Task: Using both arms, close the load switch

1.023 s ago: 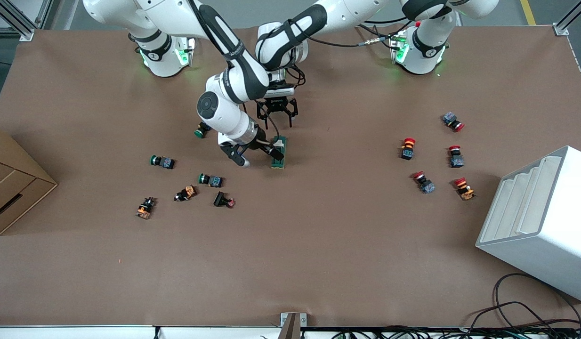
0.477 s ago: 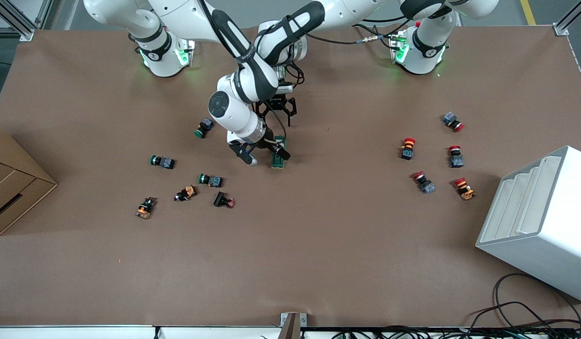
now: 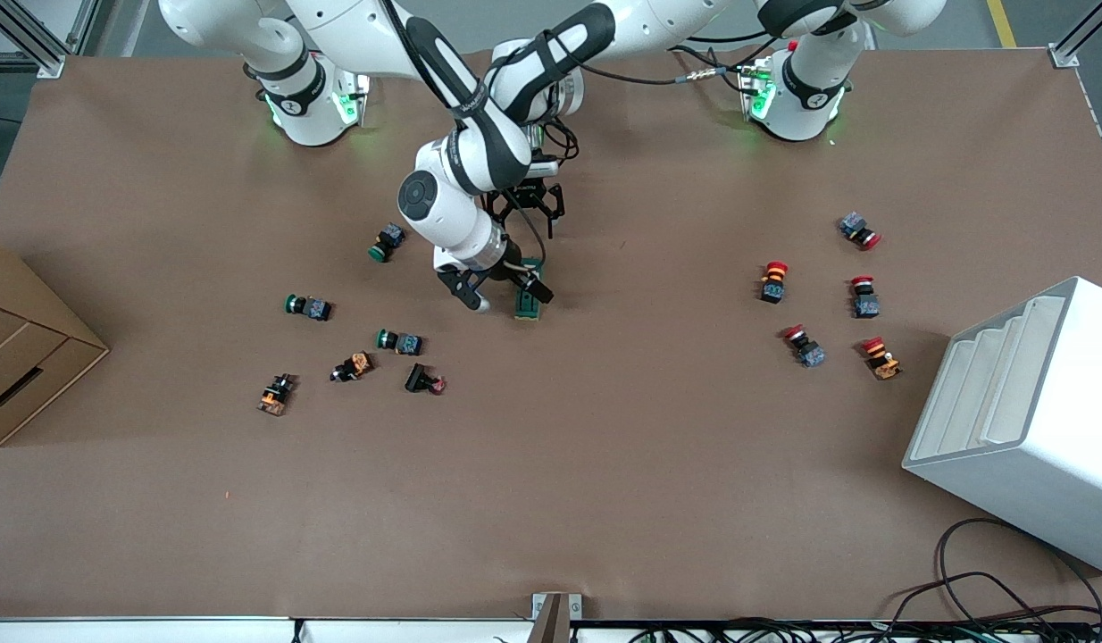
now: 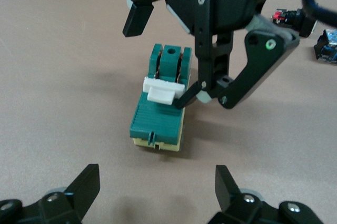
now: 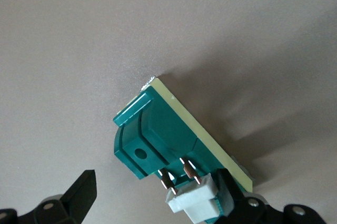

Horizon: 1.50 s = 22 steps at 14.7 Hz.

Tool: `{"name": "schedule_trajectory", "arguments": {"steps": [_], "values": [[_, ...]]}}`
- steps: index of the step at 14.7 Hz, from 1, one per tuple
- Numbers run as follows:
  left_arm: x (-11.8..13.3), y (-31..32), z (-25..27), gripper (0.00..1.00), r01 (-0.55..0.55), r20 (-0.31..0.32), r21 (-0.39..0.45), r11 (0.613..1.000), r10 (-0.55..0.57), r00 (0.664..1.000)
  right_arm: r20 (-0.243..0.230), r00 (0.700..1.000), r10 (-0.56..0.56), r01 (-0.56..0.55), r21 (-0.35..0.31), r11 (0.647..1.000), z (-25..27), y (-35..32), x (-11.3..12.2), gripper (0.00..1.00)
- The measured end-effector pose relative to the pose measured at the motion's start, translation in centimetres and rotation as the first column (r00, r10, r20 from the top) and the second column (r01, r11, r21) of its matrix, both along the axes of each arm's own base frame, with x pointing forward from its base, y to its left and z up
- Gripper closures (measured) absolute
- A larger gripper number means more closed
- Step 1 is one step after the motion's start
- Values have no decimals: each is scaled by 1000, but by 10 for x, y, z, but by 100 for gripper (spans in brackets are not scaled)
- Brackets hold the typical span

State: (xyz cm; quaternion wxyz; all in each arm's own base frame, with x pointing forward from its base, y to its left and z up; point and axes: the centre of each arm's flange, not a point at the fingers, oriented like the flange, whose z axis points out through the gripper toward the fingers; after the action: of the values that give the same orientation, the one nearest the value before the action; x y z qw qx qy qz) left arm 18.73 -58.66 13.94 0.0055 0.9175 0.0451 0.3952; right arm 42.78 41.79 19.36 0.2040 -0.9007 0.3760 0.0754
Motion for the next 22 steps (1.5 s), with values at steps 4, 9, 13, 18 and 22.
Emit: {"name": "schedule_trajectory", "arguments": {"steps": [4, 9, 13, 18, 22], "values": [[-1, 1, -3, 3, 1, -3, 3, 1000, -1, 1000, -20, 1000, -7, 7, 10, 1000, 2, -1, 4, 0], [-1, 1, -3, 3, 0, -2, 4, 1000, 0, 1000, -48, 999, -7, 8, 24, 1000, 6, -3, 12, 0], [0, 0, -2, 2, -1, -2, 1, 1000, 1, 1000, -40, 999, -19, 21, 48, 999, 21, -6, 26, 0], [0, -1, -1, 2, -2, -1, 0, 1000, 2, 1000, 0, 999, -48, 47, 89, 995, 41, -6, 59, 0], [2, -2, 0, 2, -3, 1, -4, 1000, 3, 1000, 2, 999, -34, 34, 84, 996, 33, -3, 59, 0]]}}
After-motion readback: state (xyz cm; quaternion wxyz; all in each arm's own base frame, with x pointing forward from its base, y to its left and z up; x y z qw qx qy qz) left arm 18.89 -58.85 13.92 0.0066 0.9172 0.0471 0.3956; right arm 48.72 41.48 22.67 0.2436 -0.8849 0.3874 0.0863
